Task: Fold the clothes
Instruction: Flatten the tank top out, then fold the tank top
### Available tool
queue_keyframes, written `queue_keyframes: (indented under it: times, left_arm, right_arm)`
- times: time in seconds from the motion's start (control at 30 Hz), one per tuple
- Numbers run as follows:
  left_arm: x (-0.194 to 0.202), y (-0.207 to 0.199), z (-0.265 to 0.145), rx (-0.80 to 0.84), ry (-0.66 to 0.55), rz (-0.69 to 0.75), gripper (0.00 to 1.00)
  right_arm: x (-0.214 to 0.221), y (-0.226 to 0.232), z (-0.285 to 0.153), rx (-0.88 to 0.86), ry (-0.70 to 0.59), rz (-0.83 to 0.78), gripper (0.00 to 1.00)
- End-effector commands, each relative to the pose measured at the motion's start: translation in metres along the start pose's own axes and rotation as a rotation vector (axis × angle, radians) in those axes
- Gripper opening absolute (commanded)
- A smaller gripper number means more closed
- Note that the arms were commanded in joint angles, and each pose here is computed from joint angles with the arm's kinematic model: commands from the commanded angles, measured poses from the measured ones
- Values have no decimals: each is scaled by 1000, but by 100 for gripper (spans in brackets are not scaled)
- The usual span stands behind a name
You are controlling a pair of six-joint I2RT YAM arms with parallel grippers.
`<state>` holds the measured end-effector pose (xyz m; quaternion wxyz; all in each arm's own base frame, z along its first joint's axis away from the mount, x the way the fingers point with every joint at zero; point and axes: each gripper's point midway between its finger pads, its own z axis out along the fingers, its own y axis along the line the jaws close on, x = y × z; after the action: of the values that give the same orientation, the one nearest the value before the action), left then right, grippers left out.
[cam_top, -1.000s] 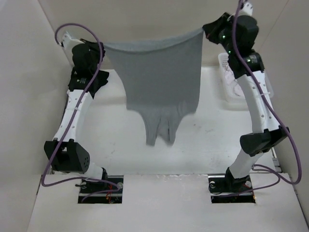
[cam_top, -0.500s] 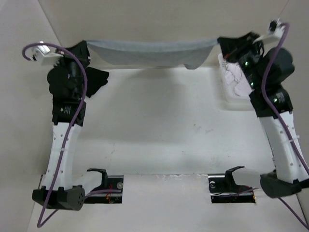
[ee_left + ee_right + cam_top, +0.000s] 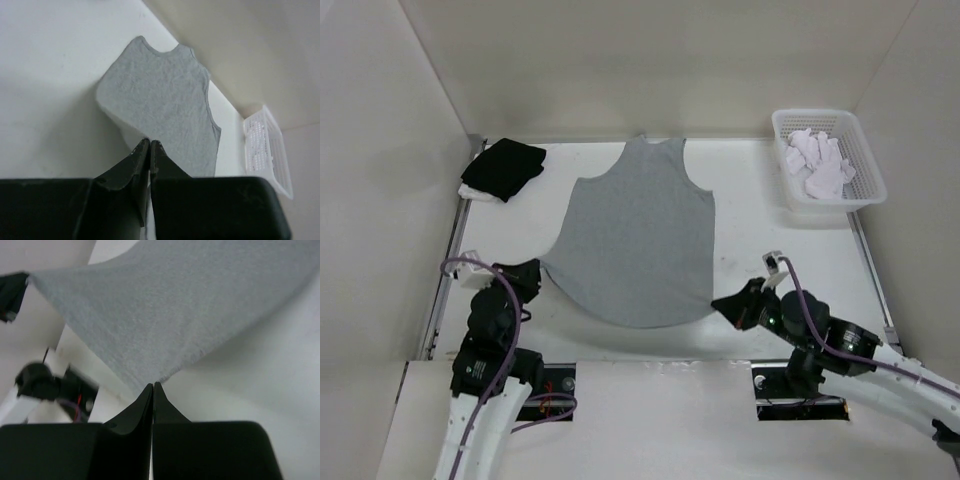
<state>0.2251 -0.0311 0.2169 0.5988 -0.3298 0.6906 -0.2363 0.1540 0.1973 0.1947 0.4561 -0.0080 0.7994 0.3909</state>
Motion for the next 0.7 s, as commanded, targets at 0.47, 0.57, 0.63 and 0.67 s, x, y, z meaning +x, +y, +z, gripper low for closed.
queue_keyframes:
  times: [0.47, 0.57, 0.63, 0.67]
  left_arm:
    - [-3, -21, 32, -62, 13, -70, 0]
    - [-10, -47, 87, -61, -34, -71, 0]
    - [-19, -60, 124, -79, -77, -63, 0]
    - [-19, -65, 138, -82, -82, -57, 0]
  right_arm:
    - [-29, -5, 9, 247, -132, 8, 0]
    - [-91, -15, 50, 195, -234, 6, 0]
    - [-126, -33, 75, 187, -255, 48, 0]
    - [-141, -41, 84, 195, -272, 59, 0]
